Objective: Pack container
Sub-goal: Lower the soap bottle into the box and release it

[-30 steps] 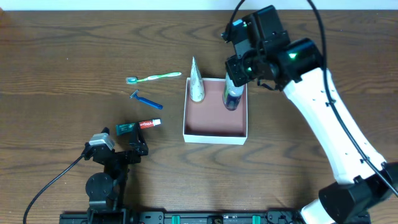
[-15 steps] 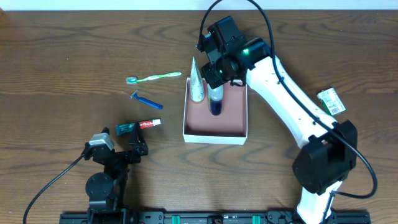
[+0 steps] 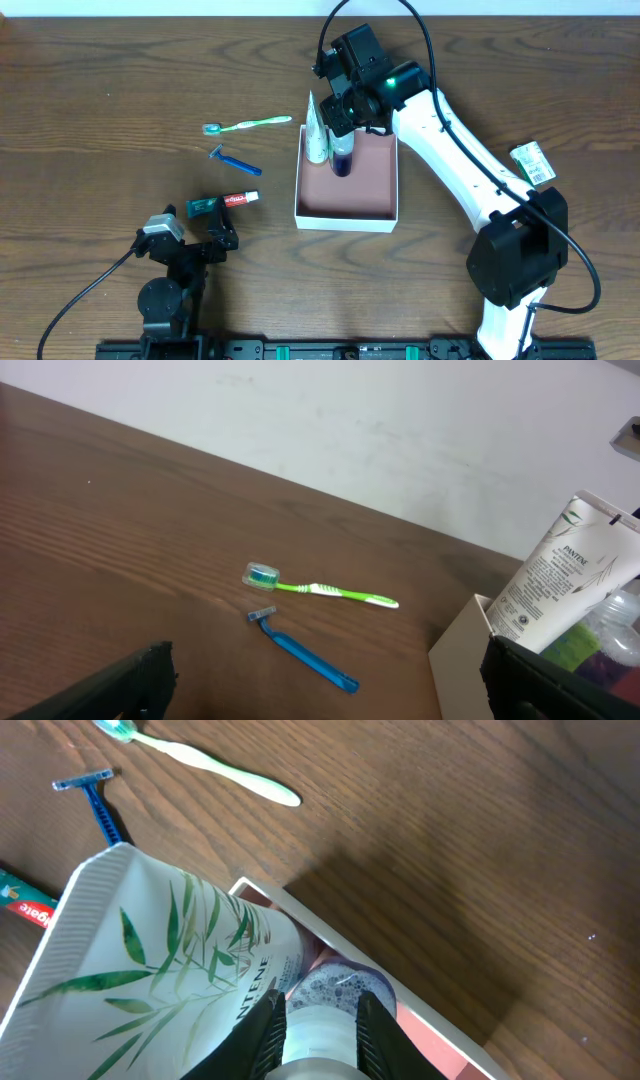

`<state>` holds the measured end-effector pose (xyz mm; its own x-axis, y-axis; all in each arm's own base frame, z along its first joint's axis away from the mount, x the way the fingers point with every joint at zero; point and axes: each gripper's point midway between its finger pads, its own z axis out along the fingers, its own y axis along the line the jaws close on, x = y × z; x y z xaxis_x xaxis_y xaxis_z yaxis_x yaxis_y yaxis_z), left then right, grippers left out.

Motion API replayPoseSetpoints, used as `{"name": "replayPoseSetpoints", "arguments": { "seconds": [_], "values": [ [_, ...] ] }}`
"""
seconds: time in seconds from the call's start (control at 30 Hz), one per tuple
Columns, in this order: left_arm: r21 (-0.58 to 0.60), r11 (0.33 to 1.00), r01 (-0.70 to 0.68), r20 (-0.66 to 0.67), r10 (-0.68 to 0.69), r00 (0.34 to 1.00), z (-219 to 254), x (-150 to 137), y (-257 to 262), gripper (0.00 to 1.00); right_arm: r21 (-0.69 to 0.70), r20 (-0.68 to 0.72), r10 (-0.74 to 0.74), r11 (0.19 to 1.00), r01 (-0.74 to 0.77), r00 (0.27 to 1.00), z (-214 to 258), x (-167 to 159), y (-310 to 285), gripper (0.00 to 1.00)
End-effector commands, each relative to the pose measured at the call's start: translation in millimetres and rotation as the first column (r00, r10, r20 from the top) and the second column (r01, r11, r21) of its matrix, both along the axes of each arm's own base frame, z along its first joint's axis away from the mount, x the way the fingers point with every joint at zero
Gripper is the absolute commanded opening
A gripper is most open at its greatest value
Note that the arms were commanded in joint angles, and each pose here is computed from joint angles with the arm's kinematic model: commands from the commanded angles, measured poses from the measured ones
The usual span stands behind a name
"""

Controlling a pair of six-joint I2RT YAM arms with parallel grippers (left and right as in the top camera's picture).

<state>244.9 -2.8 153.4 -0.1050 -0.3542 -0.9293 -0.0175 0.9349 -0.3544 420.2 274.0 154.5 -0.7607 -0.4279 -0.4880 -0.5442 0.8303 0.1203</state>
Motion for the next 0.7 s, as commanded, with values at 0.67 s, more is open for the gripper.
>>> {"name": "replayPoseSetpoints", "arguments": {
  "seconds": [0.67],
  "values": [
    [0.002, 1.0, 0.014, -0.049, -0.013, 0.999, -16, -1, -2, 0.98, 0.041, 0.063, -0.034, 0.999, 0.032, 0.997, 85, -9, -24, 0.47]
  ]
}}
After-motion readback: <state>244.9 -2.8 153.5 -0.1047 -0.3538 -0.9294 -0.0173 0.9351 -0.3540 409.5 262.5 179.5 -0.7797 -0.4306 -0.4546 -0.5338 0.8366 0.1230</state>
